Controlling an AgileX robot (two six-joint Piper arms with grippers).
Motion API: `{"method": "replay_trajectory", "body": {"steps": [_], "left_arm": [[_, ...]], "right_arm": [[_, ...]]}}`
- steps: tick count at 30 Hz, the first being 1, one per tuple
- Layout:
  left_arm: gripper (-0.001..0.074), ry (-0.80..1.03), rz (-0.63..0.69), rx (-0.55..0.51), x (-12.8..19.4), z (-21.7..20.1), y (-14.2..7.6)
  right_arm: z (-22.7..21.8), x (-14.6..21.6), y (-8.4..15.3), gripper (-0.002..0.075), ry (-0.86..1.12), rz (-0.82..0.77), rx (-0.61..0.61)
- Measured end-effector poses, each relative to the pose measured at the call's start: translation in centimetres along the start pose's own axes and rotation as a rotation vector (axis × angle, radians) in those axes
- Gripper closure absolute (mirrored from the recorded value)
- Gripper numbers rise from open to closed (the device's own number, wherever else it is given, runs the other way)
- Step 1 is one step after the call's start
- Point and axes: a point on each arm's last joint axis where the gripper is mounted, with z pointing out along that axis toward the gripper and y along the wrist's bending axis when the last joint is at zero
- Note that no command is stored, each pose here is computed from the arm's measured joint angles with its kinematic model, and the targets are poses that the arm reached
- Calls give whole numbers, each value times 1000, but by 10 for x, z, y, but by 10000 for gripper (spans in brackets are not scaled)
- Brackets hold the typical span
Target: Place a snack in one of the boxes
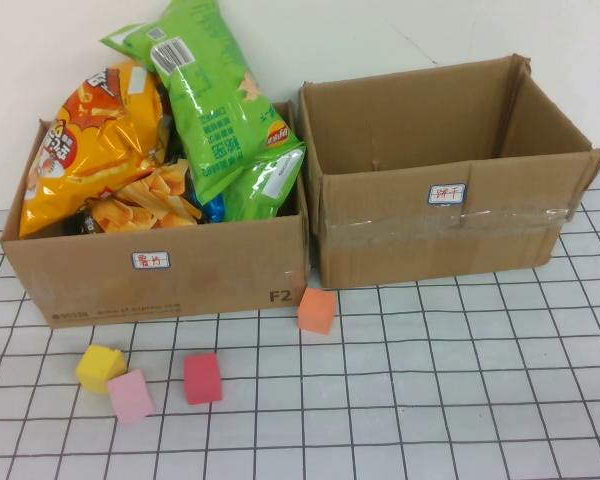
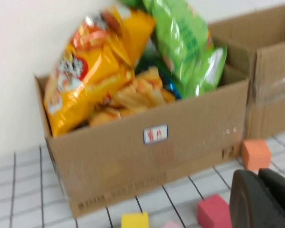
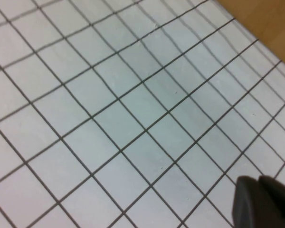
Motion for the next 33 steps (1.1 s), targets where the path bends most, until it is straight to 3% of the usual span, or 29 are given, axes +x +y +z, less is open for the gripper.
{"method": "replay_trajectory", "body": {"steps": [9,28,33], "left_arm": [[736,-171,7,-48,9,-13,2],[736,-102,7,-20,16,-12,-1],[736,-125,8,-57,29,-12,1]], "right_arm": [[-18,11,4,727,-33,32,17],[-18,11,4,727,-31,32,16],[-18,11,4,727,-30,36,16]]}}
